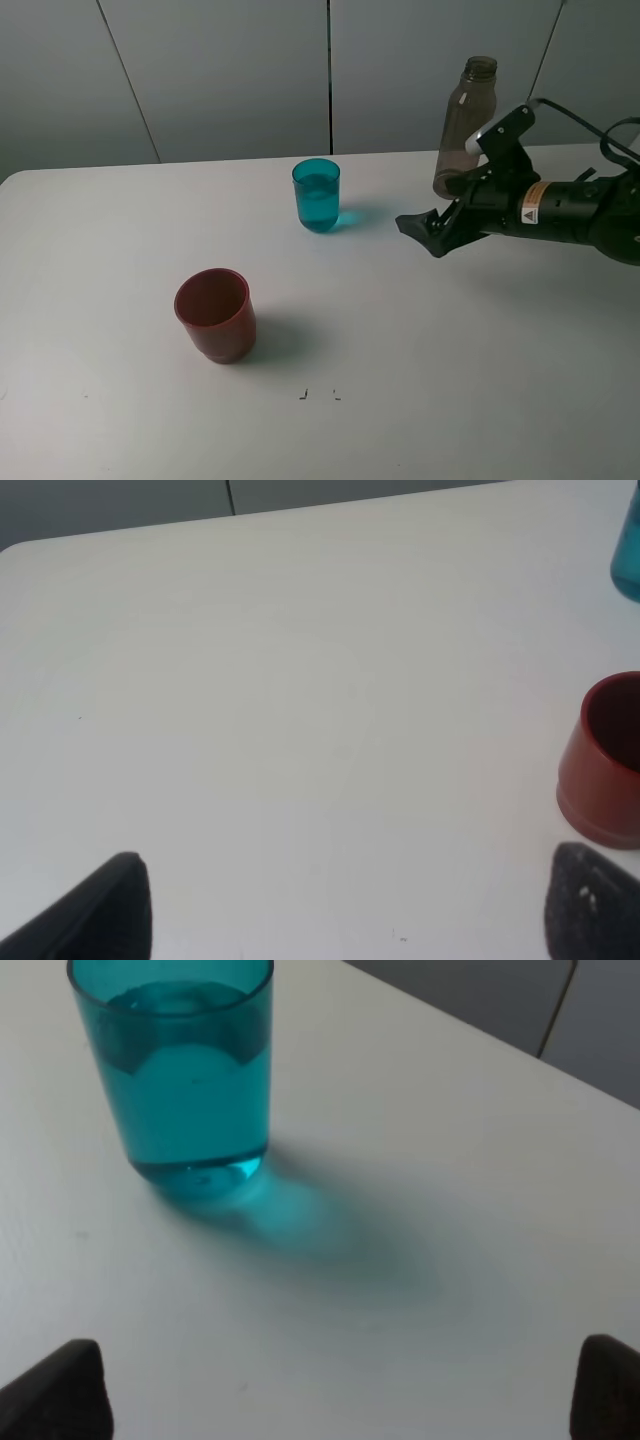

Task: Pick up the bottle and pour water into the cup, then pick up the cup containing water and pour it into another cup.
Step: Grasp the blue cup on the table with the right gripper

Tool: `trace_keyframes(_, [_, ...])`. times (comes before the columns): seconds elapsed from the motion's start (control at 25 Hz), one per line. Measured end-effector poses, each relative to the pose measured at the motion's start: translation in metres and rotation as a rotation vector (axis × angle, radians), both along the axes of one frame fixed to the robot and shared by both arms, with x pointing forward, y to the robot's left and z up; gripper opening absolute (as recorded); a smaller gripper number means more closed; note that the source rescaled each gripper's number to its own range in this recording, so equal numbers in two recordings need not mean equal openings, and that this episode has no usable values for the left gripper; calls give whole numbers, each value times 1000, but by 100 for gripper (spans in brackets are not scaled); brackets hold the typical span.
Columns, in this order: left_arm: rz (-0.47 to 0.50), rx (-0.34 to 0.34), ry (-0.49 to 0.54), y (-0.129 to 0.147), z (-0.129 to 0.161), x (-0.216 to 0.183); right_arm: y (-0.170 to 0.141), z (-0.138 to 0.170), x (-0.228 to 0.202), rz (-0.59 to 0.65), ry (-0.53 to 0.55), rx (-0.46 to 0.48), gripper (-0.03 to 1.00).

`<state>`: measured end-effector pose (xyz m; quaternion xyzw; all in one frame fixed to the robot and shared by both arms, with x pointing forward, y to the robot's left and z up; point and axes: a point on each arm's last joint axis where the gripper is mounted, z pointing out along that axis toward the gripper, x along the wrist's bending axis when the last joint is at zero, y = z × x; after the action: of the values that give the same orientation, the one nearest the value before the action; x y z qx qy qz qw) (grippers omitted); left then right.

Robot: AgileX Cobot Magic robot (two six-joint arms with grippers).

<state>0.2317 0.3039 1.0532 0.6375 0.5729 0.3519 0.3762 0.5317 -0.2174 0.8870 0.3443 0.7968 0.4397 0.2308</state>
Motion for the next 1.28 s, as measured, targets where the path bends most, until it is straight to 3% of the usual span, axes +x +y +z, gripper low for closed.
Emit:
trace_keyframes(0.24, [0, 0, 0, 0, 0, 0, 5, -2, 5, -18, -8, 36, 97])
trace_keyframes(0.44, [0, 0, 0, 0, 0, 0, 22, -26, 12, 29, 43, 29, 97])
trace_keyframes(1.28, [0, 0, 0, 0, 0, 0, 86, -64, 63, 123, 20, 85, 97])
